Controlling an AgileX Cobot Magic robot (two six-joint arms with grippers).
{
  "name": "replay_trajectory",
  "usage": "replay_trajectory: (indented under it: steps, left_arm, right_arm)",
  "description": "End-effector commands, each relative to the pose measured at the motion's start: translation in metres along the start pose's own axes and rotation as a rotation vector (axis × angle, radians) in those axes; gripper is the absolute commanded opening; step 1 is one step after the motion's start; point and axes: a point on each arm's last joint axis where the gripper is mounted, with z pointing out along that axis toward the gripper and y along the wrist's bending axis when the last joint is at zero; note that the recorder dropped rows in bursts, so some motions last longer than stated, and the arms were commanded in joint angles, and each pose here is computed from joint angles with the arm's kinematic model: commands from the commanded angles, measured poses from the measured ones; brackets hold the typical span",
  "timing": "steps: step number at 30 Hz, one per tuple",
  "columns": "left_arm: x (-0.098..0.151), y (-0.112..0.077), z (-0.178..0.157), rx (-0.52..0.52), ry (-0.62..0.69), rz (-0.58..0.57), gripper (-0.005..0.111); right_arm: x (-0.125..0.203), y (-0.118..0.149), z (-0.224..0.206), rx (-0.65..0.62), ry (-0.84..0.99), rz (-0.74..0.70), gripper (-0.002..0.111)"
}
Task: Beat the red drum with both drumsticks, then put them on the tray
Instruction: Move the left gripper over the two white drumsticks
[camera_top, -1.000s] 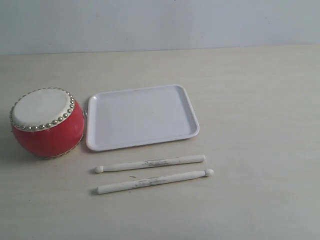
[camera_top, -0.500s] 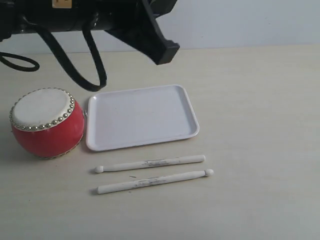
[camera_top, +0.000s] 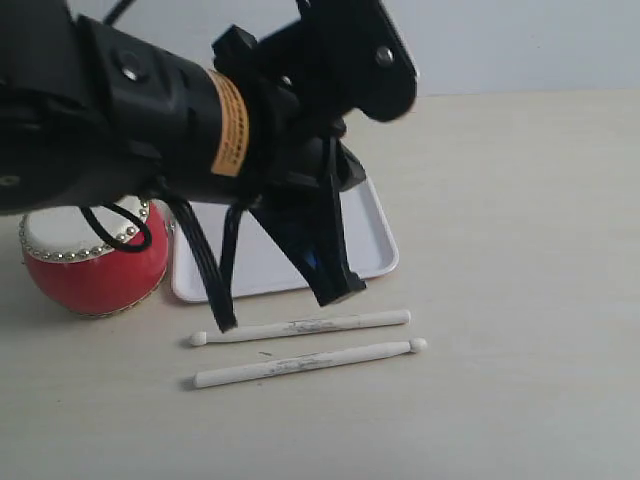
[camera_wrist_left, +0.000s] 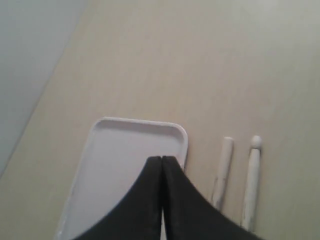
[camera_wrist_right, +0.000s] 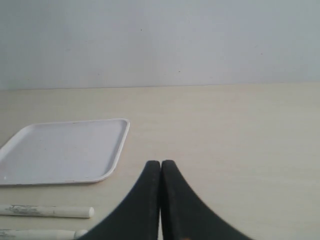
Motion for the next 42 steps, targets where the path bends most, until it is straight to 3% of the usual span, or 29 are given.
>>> replay_trajectory:
  steps: [1, 5, 7, 10, 17, 29, 34, 42]
  left_arm:
    - [0.004, -0.014, 0.02, 0.061, 0.057, -0.043, 0.0]
    - [0.008, -0.019, 0.026, 0.094, 0.099, -0.098, 0.0]
    - [0.013, -0.019, 0.026, 0.094, 0.149, -0.07, 0.0]
    - [0.029, -0.019, 0.022, 0.106, 0.324, -0.006, 0.0]
    - [0.038, -0.02, 0.018, 0.114, 0.435, -0.004, 0.0]
    - [0.049, -0.022, 0.018, 0.121, 0.506, 0.035, 0.0]
    - [0.061, -0.031, 0.035, 0.138, 0.536, 0.065, 0.0]
    - [0.06, -0.047, 0.076, 0.156, 0.395, -0.006, 0.0]
  right_arm:
    - [0.001, -0.001, 0.0, 0.007, -0.005, -0.001, 0.0]
    - [0.001, -0.001, 0.0, 0.007, -0.005, -0.001, 0.0]
    - [0.001, -0.001, 0.0, 0.007, -0.005, -0.001, 0.0]
    - [0.001, -0.001, 0.0, 0.007, -0.005, -0.001, 0.0]
    - [0.001, -0.001, 0.0, 0.007, -0.005, -0.001, 0.0]
    - [0.001, -0.001, 0.0, 0.007, -0.005, -0.001, 0.0]
    - [0.001, -0.001, 0.0, 0.007, -0.005, -0.001, 0.0]
    - [0.001, -0.001, 0.0, 0.007, -0.005, -0.001, 0.0]
